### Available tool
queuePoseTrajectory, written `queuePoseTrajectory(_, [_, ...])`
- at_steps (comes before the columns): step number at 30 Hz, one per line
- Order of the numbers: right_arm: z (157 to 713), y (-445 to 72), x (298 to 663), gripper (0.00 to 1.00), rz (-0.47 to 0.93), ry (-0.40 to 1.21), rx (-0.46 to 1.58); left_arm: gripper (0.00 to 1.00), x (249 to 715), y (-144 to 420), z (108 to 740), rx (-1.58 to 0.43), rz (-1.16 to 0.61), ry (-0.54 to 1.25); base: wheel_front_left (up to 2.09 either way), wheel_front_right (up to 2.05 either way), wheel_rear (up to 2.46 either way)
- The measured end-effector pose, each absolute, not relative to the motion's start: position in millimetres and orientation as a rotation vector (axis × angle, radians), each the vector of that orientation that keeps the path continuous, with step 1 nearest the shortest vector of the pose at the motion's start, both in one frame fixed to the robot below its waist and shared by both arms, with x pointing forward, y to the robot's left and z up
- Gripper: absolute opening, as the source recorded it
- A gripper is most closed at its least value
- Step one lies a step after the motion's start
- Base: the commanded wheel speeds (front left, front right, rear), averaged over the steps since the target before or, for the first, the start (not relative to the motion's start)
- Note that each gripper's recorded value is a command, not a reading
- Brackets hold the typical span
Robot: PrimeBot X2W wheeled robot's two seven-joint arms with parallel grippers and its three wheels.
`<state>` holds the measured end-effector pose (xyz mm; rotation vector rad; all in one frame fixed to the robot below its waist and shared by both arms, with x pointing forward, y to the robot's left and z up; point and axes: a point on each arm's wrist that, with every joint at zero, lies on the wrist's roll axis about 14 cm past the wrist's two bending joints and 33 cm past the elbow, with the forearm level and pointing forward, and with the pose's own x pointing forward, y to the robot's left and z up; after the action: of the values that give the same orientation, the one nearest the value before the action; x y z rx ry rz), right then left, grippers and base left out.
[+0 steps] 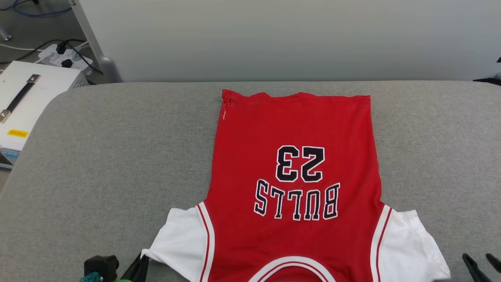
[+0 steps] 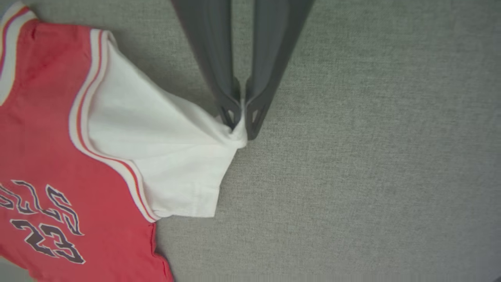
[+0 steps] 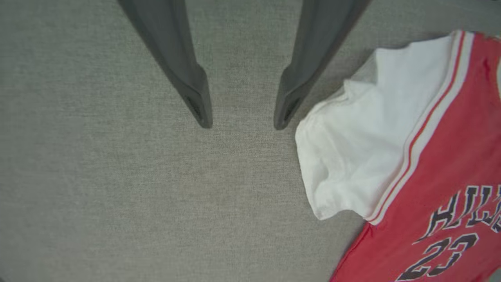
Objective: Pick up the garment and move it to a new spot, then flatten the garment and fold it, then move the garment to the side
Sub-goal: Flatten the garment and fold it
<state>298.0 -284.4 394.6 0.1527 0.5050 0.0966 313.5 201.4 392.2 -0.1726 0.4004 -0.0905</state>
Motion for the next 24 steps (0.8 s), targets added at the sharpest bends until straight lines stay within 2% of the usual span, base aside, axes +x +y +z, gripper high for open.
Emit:
queuePoseTrajectory(6, [444,-302,336,1.00,0.107,0.374,0.039,0.00,320,195,405,-0.171,-0.096,0.349,0.00,0.00,0.00])
queuePoseTrajectory(9, [493,-310,371,1.00,0.108,0.241,-0.029,0.00,324,193,413,-0.161,-0.100,0.317,0.00,0.00,0.00])
queuePoseTrajectory(12, [541,-304,406,1.00,0.132,0.132,-0.087,0.00,327,192,419,-0.158,-0.097,0.297,0.00,0.00,0.00])
queuePoseTrajectory(17, [599,-279,458,1.00,0.187,0.048,-0.132,0.00,344,186,433,-0.144,-0.110,0.243,0.00,0.00,0.00])
queuePoseTrajectory(21, [594,-264,495,1.00,0.214,0.189,-0.161,0.00,359,178,441,-0.158,-0.115,0.210,0.00,0.00,0.00])
queuePoseTrajectory(24, [572,-249,524,1.00,0.239,0.380,-0.167,0.00,371,174,440,-0.151,-0.124,0.204,0.00,0.00,0.00])
